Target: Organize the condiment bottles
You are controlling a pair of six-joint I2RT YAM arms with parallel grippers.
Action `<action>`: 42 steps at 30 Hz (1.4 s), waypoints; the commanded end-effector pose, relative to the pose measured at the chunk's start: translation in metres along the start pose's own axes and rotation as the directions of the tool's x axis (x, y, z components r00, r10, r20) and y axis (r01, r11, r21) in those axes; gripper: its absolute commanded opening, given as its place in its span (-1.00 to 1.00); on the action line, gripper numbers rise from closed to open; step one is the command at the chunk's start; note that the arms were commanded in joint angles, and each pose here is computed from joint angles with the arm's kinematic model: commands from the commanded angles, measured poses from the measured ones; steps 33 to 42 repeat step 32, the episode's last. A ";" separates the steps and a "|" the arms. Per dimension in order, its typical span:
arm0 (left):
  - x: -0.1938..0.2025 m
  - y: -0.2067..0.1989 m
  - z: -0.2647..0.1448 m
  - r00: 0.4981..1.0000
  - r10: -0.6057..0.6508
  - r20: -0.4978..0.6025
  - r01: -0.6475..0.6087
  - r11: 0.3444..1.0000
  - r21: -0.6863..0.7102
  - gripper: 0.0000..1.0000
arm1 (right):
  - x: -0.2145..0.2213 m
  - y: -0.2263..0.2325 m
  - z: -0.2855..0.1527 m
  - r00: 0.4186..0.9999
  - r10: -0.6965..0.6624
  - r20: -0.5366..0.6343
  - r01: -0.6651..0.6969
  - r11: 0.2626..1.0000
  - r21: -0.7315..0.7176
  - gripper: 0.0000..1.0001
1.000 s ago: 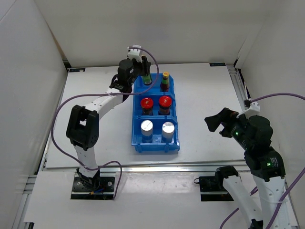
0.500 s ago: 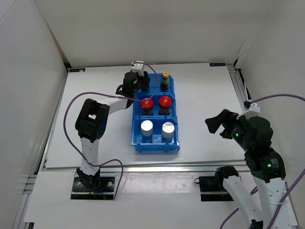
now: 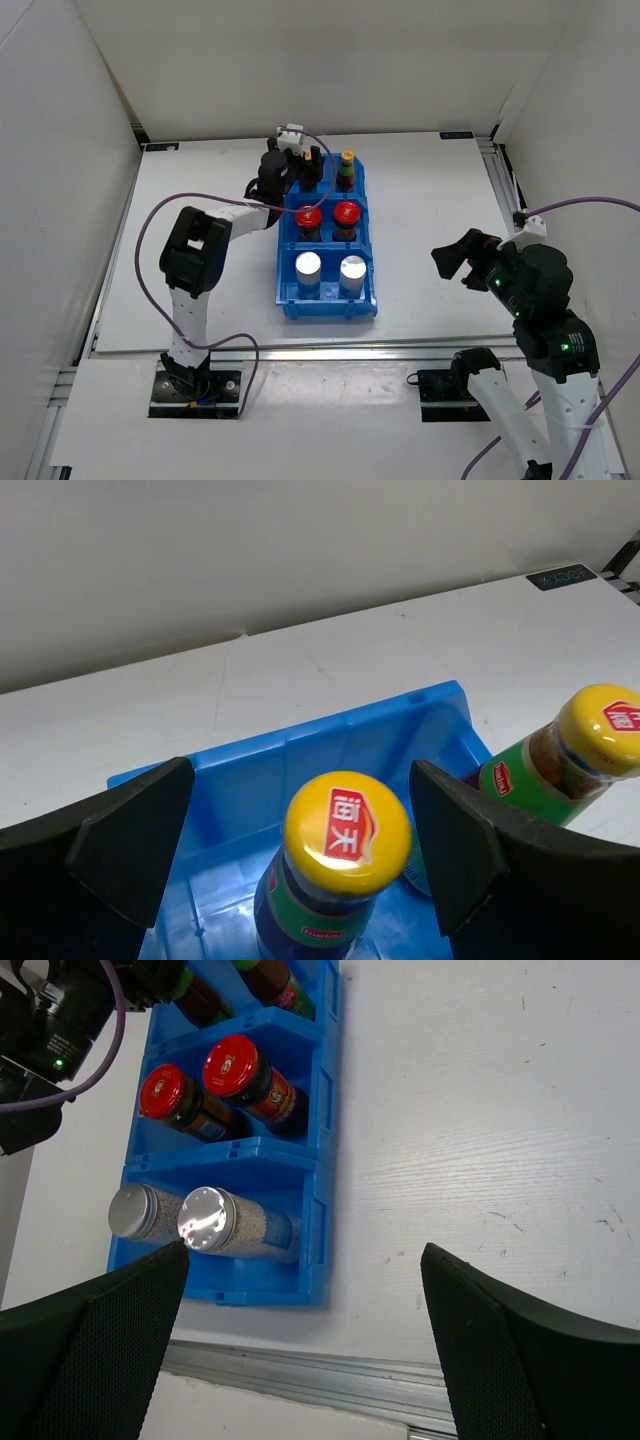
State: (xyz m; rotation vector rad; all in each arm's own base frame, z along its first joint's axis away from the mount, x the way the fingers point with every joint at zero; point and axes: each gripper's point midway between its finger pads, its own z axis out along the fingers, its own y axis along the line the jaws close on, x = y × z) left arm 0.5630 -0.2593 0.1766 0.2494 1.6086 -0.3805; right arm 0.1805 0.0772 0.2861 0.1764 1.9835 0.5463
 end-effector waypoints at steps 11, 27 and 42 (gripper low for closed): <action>-0.208 -0.018 -0.050 0.932 0.027 0.361 -0.023 1.000 -0.016 1.00 | -0.007 -0.012 0.004 0.999 -0.005 0.033 0.003 0.998 0.066 1.00; -0.256 0.032 -0.275 0.971 0.116 0.208 -0.060 0.964 -0.260 1.00 | -0.036 -0.049 0.053 0.995 -0.073 -0.075 0.094 0.937 0.337 1.00; -0.209 0.077 -0.359 0.969 0.225 0.107 -0.155 0.880 -0.449 1.00 | -0.044 -0.052 0.067 0.991 -0.108 -0.080 0.129 0.929 0.348 1.00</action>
